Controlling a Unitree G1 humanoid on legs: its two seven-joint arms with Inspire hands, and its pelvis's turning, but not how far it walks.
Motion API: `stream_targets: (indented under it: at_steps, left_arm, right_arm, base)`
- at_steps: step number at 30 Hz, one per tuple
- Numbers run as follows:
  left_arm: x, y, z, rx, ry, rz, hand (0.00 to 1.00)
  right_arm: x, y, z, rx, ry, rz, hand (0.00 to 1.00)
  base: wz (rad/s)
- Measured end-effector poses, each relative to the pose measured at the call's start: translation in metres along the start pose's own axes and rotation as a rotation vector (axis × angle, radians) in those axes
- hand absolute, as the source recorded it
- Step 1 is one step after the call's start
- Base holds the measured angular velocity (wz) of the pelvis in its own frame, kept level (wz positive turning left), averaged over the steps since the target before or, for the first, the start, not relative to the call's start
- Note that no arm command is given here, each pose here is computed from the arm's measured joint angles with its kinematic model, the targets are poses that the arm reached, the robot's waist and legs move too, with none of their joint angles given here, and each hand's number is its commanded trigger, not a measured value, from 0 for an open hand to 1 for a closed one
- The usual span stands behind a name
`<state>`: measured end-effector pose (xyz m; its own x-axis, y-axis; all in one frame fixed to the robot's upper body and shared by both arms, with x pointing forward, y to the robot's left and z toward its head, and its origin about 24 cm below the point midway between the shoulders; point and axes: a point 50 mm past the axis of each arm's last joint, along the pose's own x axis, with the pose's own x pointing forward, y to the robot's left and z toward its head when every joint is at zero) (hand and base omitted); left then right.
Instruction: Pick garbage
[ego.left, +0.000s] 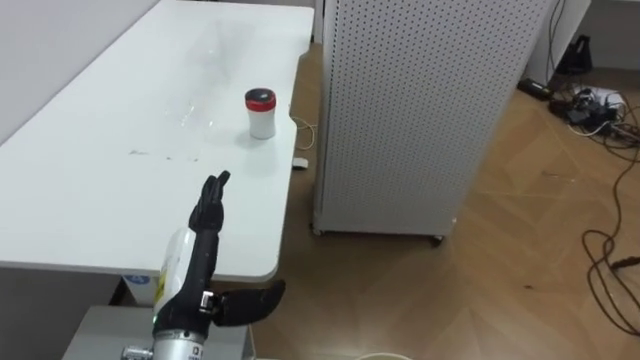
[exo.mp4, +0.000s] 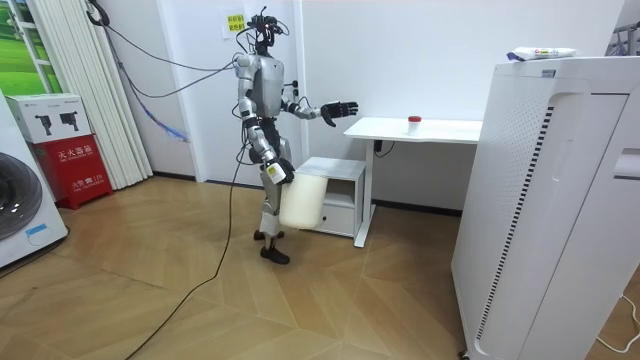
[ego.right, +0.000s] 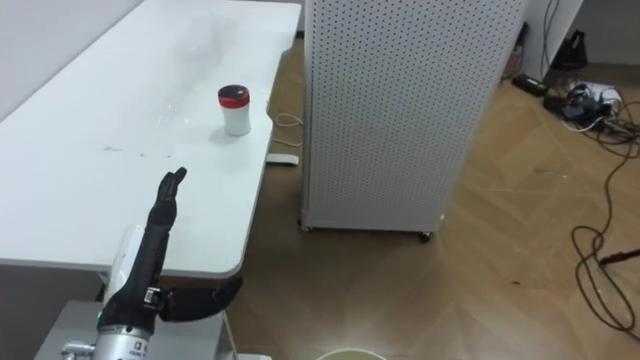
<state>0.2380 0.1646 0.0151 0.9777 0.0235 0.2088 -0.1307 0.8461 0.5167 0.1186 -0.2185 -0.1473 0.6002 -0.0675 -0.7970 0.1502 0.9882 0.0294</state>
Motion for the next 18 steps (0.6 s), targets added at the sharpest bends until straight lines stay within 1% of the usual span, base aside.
stream_targets:
  at_steps: [4, 6, 9, 11, 15, 18]
  left_arm:
    - [0.000, 0.001, -0.001, -0.007, 0.004, 0.007, 0.00]
    - [0.000, 0.003, -0.002, -0.051, 0.027, 0.029, 0.00]
    - [-0.003, 0.008, -0.010, -0.054, 0.070, 0.047, 0.00]
    - [-0.006, 0.007, -0.014, -0.074, 0.101, 0.053, 0.00]
    - [-0.012, 0.001, -0.022, -0.086, 0.150, 0.042, 0.00]
    - [-0.014, 0.000, -0.022, -0.097, 0.158, 0.060, 0.00]
  right_arm:
    - [0.000, 0.000, 0.001, -0.001, -0.003, -0.003, 1.00]
    - [0.000, 0.000, 0.001, -0.008, -0.003, -0.002, 1.00]
    - [0.001, 0.001, 0.002, -0.051, -0.002, 0.017, 1.00]
    - [0.000, -0.001, 0.003, -0.076, 0.003, 0.022, 0.99]
    - [0.000, -0.003, -0.001, -0.087, 0.030, 0.013, 0.99]
    - [-0.003, -0.008, -0.007, -0.079, 0.057, -0.003, 0.99]
  base:
    - [-0.04]
    - [-0.10]
    - [-0.46]
    - [-0.63]
    - [-0.31]
    - [-0.51]
